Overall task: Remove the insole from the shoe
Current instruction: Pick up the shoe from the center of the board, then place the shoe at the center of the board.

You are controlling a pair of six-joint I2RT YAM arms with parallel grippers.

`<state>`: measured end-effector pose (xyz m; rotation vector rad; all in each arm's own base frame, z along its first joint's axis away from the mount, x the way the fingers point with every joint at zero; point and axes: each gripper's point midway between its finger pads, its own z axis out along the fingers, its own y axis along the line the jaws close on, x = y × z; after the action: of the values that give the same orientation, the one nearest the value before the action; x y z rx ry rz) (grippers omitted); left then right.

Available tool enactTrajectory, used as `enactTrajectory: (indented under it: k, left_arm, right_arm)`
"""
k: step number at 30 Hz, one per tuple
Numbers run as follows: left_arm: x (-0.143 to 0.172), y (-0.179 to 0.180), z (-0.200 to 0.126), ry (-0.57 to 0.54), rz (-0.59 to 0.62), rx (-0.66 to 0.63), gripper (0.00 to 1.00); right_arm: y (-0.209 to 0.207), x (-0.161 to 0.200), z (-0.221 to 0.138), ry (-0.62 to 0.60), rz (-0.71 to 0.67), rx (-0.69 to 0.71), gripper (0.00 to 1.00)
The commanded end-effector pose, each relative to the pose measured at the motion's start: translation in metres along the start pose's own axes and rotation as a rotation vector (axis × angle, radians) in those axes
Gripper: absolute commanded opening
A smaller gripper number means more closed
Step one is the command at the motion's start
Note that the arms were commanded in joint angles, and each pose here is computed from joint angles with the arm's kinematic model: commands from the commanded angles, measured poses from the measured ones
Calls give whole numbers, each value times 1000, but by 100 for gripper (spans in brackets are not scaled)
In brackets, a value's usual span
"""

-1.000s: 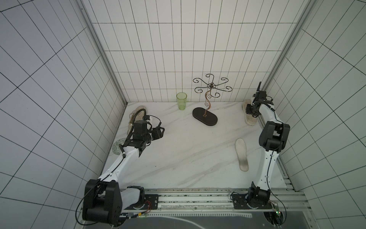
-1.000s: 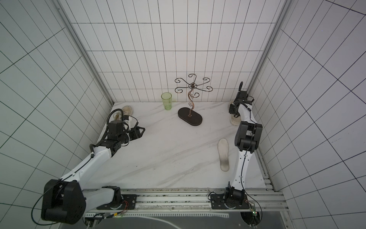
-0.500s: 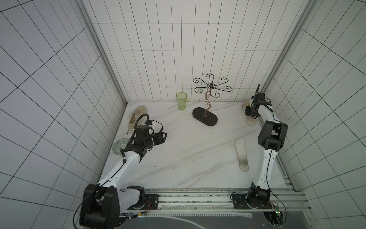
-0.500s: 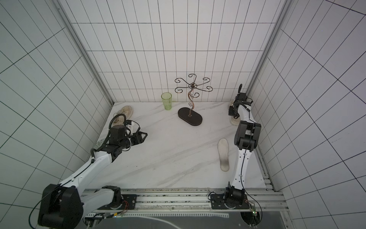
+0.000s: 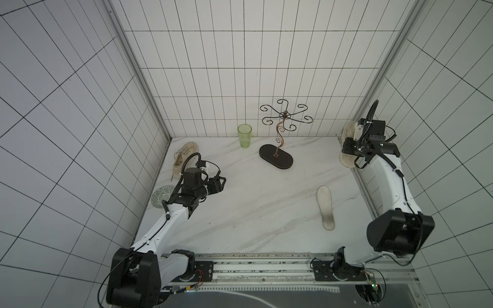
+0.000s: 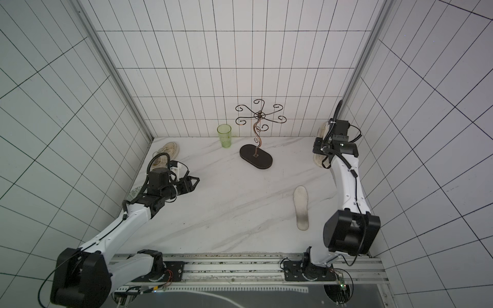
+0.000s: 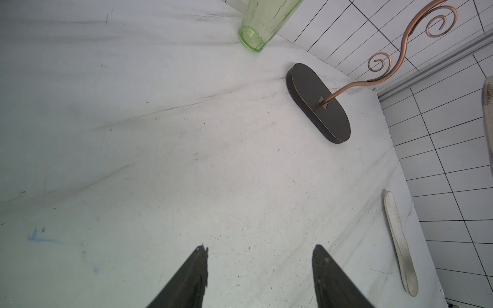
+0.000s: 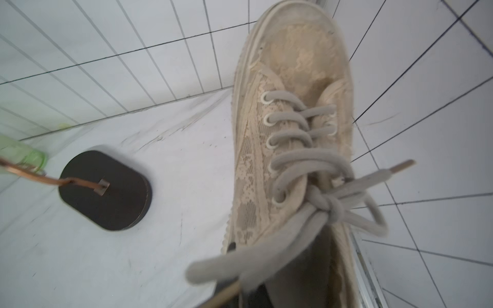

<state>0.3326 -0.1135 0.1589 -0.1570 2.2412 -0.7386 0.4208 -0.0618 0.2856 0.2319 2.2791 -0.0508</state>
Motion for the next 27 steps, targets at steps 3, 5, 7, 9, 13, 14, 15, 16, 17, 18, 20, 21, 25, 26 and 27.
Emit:
enactTrajectory:
  k: [3,5,7,9,13,14,15,16,17,18,20,21,25,26,27]
  left_arm:
    - [1,-7,-2,4,5,23,62]
    - [3,-6,-4,4,1,22,62]
    - [6,-5,-6,0,-4,20,63]
    - [6,-4,-8,-6,-6,15,63]
    - [7,-3,-11,-3,-10,2,63]
    - [8,-3,-12,-3,-9,2,63]
    - [7,-2,-12,-6,-9,-1,63]
    - [8,-1,-13,-6,-12,-6,63]
    - [8,-1,-14,-10,-13,-10,63]
    - [8,-1,-15,-13,-16,-13,63]
    - [10,2,-17,-20,-18,-24,63]
    - [11,4,-18,-21,-19,-33,63]
    - [16,11,-22,-16,-8,-66,63]
    - [18,11,-23,-15,-7,-69,63]
    - [18,12,-23,-16,-6,-69,63]
  right_arm:
    - [53,101,-23,173,-40,-105,0]
    - [77,126,-39,187,-49,-169,0]
    - [105,155,-54,213,-60,-238,0]
    - [131,180,-65,233,-99,-302,0]
    - [180,212,-73,234,-266,-397,0]
    - [192,215,-72,226,-325,-415,0]
    - [204,218,-71,222,-379,-430,0]
    - [214,219,-70,213,-437,-438,0]
    - [227,224,-66,210,-510,-445,0]
    - [237,227,-61,199,-570,-447,0]
    - [259,234,-52,156,-695,-458,0]
    - [266,237,-48,133,-740,-456,0]
    - [298,261,-38,29,-938,-493,0]
    - [304,266,-38,7,-960,-524,0]
    - [306,273,-38,-8,-982,-547,0]
